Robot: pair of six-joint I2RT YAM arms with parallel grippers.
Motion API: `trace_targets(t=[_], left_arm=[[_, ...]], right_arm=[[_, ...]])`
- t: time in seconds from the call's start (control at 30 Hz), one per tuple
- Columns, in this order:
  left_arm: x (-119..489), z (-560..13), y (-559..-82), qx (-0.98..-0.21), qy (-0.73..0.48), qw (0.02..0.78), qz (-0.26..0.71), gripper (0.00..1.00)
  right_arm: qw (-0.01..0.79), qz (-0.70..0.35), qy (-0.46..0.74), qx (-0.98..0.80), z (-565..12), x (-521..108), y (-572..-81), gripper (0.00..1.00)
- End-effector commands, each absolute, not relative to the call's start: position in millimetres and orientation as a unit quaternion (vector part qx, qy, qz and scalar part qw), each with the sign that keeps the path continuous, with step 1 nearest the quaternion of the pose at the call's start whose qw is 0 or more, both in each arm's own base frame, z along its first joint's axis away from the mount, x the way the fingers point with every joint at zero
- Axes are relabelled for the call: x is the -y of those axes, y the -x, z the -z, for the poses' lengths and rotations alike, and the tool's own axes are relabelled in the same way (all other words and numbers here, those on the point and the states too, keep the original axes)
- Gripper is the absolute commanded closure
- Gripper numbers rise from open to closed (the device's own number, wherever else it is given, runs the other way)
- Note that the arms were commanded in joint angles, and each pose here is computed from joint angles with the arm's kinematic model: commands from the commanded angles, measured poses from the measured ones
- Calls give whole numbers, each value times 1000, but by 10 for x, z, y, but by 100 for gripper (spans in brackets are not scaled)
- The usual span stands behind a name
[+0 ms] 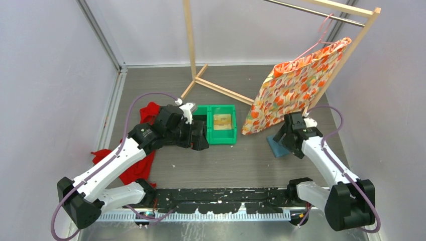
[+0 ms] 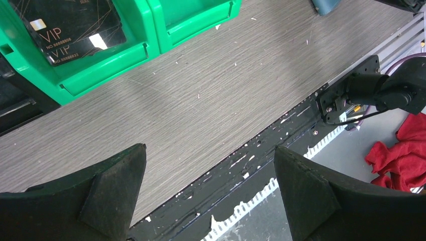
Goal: Take the credit cards out of the card holder
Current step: Move the card holder to the center of the board.
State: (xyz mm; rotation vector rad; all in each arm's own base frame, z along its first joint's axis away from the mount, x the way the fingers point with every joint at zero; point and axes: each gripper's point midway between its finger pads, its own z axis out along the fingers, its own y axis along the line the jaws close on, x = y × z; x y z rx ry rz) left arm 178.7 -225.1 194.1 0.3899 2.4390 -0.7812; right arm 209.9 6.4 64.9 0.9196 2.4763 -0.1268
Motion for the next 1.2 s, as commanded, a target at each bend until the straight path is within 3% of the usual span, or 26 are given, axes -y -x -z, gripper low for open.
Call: trace_targets(t=[0.0,0.1,0.27,0.3,0.4,0.5,0.6,0.63,0.73,0.8,0.83,0.87,0.97,1.17], left_arm=[[2367,-2134,-1853,-889,-154,295,315,0],[2378,-2130,-1836,-887,-160,294,319,0],[2379,-2109,-1824,-887,-166,291,319,0],[2380,-2104,-1826,-887,-167,290,318,0],[2413,-2082,-1830,-886,-169,287,323,0],[2469,-2073,-1826,-884,-171,280,334,0],[2494,-2063,-1831,-884,-172,275,336,0],[2498,-2062,-1833,-884,-172,275,336,0],[2497,-2051,-1824,-885,-173,273,337,0],[2493,-2051,-1822,-884,-173,273,337,0],[2488,-2046,-1820,-885,-173,273,336,0],[2484,-2043,-1824,-885,-172,275,334,0],[2473,-2027,-1837,-888,-165,274,331,0],[2468,-2058,-1860,-889,-153,279,330,0]], right_arm=[[275,19,-344,-898,-588,-113,-2361,7],[253,-6,-344,-904,-433,-229,-2322,16],[224,-69,-341,-910,-282,-549,-2172,44],[220,-77,-340,-911,-277,-617,-2127,55],[207,-124,-334,-911,-339,-941,-2042,67],[211,-172,-318,-908,-519,-1330,-1976,64],[215,-180,-299,-912,-665,-1483,-1912,33],[217,-172,-296,-914,-705,-1462,-1900,28],[241,-136,-271,-922,-806,-1303,-1886,25],[258,-111,-242,-929,-854,-1214,-1913,31],[264,-95,-224,-933,-864,-1169,-1935,40],[271,-84,-198,-938,-887,-1159,-1972,55],[271,-49,-146,-950,-906,-1151,-2092,78],[277,-3,-93,-956,-837,-1183,-2371,78]])
